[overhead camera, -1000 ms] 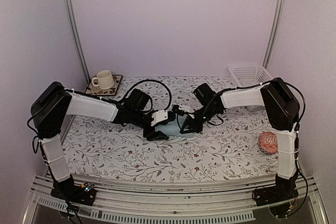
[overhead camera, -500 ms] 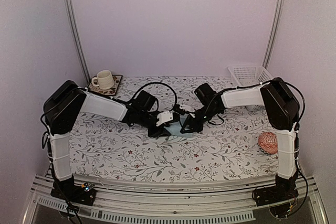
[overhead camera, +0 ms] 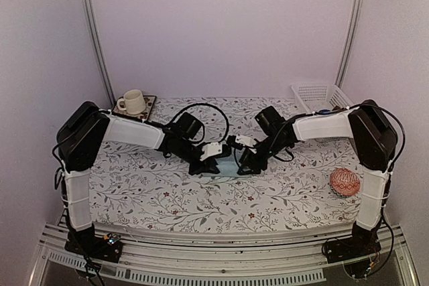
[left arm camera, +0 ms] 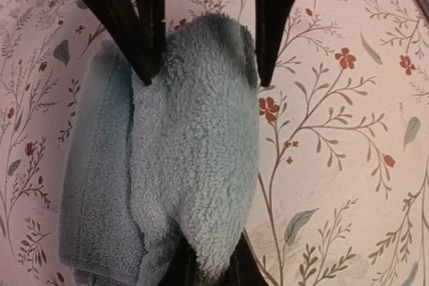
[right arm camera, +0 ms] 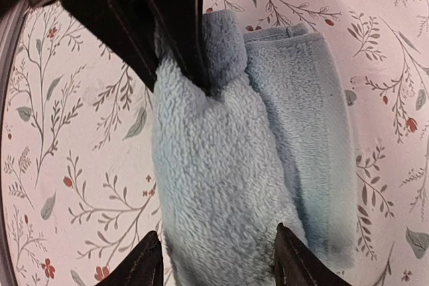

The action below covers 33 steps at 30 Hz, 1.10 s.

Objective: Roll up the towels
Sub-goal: Roll the towel at the center of the board.

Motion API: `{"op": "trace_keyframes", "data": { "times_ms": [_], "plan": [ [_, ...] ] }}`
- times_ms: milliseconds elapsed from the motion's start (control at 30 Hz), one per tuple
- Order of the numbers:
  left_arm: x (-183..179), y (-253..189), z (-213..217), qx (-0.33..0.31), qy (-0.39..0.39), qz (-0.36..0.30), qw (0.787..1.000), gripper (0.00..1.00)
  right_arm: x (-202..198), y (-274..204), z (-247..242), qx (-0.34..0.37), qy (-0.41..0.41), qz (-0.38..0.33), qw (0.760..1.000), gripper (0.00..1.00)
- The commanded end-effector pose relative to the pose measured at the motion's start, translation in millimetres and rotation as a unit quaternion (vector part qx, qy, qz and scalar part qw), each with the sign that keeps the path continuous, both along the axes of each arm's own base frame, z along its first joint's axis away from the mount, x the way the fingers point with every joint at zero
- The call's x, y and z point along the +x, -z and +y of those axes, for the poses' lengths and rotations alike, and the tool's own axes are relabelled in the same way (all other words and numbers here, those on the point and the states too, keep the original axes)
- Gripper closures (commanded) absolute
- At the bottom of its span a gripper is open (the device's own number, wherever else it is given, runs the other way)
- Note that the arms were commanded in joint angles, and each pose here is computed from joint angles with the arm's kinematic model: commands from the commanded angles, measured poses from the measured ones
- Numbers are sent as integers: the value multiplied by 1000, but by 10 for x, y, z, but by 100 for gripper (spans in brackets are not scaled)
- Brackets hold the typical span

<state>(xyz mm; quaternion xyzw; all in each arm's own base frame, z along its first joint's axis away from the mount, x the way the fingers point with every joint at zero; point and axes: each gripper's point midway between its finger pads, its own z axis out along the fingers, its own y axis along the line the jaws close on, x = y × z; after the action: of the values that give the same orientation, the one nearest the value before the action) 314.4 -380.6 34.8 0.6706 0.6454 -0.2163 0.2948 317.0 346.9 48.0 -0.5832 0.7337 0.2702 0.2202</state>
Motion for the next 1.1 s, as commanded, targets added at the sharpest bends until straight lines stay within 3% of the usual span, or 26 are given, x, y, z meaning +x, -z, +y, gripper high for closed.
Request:
{"op": "trace_keyframes", "data": {
  "times_ms": [0,300,533,733,933,1067],
  "plan": [
    [-284,64,80,0,23,124,992,100,59,-125,-297,-34,-9,-101,994,41],
    [-70,203,81,-4,-22,226,974,100,-72,-288,-340,-33,-51,-216,975,37],
    [43,282,45,-1,-37,271,962,99,-218,-473,-112,-13,-105,-337,935,35],
    [138,380,30,10,-56,287,956,99,-209,-233,39,-41,-132,-354,925,35],
    [170,444,17,18,-65,296,953,99,-36,-29,76,-73,-103,-362,924,37],
    [167,444,28,18,-65,296,953,99,41,94,37,-95,-89,-364,922,46]
  ]
}}
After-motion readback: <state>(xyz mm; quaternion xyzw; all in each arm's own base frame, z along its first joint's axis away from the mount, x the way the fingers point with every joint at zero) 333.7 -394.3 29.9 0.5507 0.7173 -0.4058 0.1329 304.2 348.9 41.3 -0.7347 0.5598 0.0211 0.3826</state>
